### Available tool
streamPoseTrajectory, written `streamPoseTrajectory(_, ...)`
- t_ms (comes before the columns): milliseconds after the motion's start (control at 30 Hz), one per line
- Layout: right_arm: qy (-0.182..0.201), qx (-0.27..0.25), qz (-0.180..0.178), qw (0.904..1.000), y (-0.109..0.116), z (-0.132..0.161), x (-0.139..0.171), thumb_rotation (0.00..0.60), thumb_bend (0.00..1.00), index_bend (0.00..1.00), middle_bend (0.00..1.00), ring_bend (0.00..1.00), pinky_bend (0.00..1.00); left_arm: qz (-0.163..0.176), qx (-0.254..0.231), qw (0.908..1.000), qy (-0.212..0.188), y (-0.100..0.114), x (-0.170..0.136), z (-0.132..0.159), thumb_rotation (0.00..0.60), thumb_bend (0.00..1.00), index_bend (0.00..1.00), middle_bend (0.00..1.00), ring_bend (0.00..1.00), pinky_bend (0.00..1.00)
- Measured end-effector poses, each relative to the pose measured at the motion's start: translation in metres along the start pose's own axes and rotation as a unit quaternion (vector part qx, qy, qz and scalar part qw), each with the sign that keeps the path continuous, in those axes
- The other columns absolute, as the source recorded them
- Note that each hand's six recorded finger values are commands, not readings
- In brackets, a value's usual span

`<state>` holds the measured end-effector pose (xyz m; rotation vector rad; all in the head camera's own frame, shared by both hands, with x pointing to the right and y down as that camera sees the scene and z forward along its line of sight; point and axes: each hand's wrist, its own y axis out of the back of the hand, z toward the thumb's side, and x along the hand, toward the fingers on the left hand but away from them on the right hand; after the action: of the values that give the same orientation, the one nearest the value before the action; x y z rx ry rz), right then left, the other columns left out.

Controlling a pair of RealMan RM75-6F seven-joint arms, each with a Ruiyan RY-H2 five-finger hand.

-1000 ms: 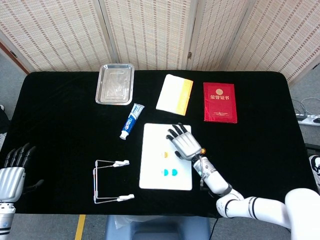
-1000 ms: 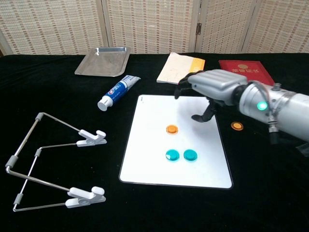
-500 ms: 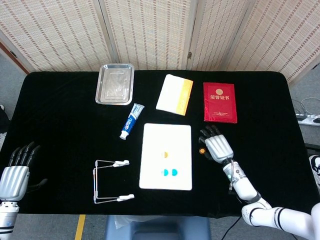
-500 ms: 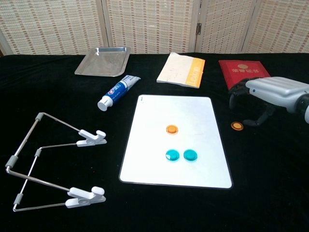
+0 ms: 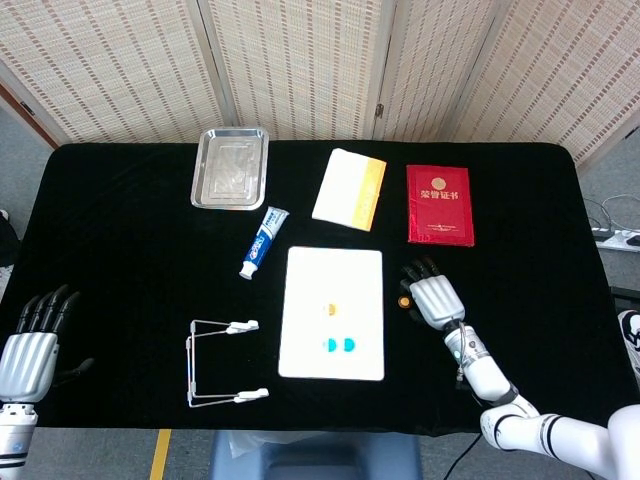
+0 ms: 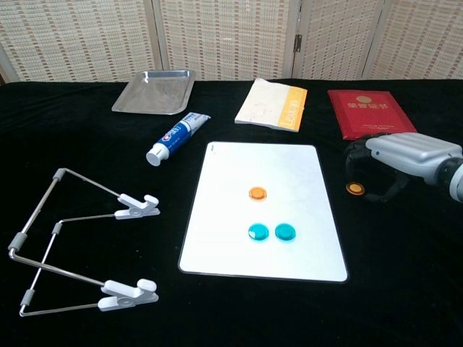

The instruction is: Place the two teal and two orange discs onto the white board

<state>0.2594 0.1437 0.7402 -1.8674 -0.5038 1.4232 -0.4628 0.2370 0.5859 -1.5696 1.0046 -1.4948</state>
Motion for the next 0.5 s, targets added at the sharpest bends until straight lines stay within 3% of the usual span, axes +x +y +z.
streamPoseTrajectory(500, -0.006, 0.007, 0.008, 0.9999, -0.0059, -0.0013, -0.0052, 0.600, 0.40, 0.47, 0.18, 0.00, 0.00, -0.003, 0.000, 1.0000, 0.003, -0.0019, -0.0003, -0.0019, 0.600, 0.16, 0.02, 0.00, 0.00, 0.00)
